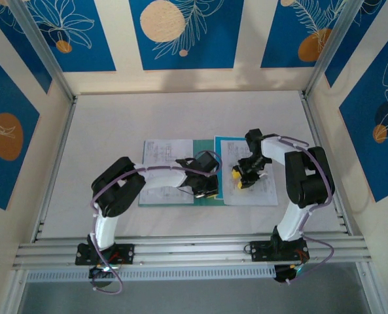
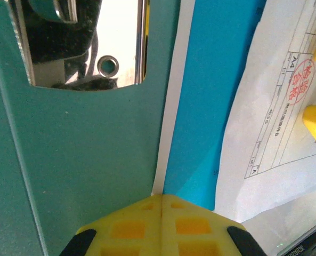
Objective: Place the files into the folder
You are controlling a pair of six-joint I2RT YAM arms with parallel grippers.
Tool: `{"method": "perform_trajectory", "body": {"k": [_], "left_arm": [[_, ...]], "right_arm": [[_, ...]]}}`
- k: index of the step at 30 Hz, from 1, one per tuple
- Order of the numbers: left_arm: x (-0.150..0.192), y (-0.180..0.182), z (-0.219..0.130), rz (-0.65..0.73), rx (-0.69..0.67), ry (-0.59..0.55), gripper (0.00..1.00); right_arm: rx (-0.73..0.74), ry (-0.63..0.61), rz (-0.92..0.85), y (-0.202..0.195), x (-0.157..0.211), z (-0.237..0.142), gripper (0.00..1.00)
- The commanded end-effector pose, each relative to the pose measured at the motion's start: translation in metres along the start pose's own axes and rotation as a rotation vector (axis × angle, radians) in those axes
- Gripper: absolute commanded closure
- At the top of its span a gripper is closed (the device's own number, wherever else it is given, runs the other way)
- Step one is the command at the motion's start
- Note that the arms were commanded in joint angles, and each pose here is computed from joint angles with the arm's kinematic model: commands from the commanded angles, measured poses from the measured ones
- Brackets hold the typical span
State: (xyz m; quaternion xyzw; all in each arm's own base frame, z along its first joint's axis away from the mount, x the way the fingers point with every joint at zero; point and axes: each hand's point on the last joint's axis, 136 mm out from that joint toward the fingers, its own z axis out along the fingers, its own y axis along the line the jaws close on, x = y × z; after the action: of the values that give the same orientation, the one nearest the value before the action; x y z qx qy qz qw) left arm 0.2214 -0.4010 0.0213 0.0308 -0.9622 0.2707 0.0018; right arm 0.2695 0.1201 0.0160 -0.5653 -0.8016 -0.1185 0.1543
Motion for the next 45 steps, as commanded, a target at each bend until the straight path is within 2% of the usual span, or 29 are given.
{"method": "perform_trajectory", "body": {"k": [1,10,25,35,37,39,41,45], "left_arm": [[0.015,0.033,0.011,-0.02,-0.119,0.063,0.96],[0.014,0.032,0.009,-0.014,-0.119,0.054,0.96],[0.004,0.013,-0.006,0.029,-0.094,0.006,0.95],[0.005,0.013,-0.008,0.03,-0.096,0.005,0.95],[0.001,0.006,-0.017,0.037,-0.09,-0.02,0.9],[-0.004,-0.002,-0.033,0.051,-0.086,-0.059,0.79],[-0.008,-0.008,-0.046,0.053,-0.072,-0.088,0.71],[-0.005,-0.011,-0.047,-0.011,-0.008,-0.075,0.64]], "right_arm": [[0.033,0.015,0.05,0.0,0.002,0.004,0.58],[0.052,0.027,0.025,0.009,0.012,0.01,0.58],[0.039,0.02,0.045,0.022,0.008,0.011,0.59],[0.039,0.018,0.025,0.033,0.007,0.009,0.6],[0.049,0.017,0.021,0.03,0.007,0.011,0.6],[0.057,0.016,0.021,0.026,0.008,0.013,0.6],[0.064,0.018,0.025,0.022,0.007,0.016,0.61],[0.067,0.02,0.023,0.02,0.007,0.018,0.61]]}}
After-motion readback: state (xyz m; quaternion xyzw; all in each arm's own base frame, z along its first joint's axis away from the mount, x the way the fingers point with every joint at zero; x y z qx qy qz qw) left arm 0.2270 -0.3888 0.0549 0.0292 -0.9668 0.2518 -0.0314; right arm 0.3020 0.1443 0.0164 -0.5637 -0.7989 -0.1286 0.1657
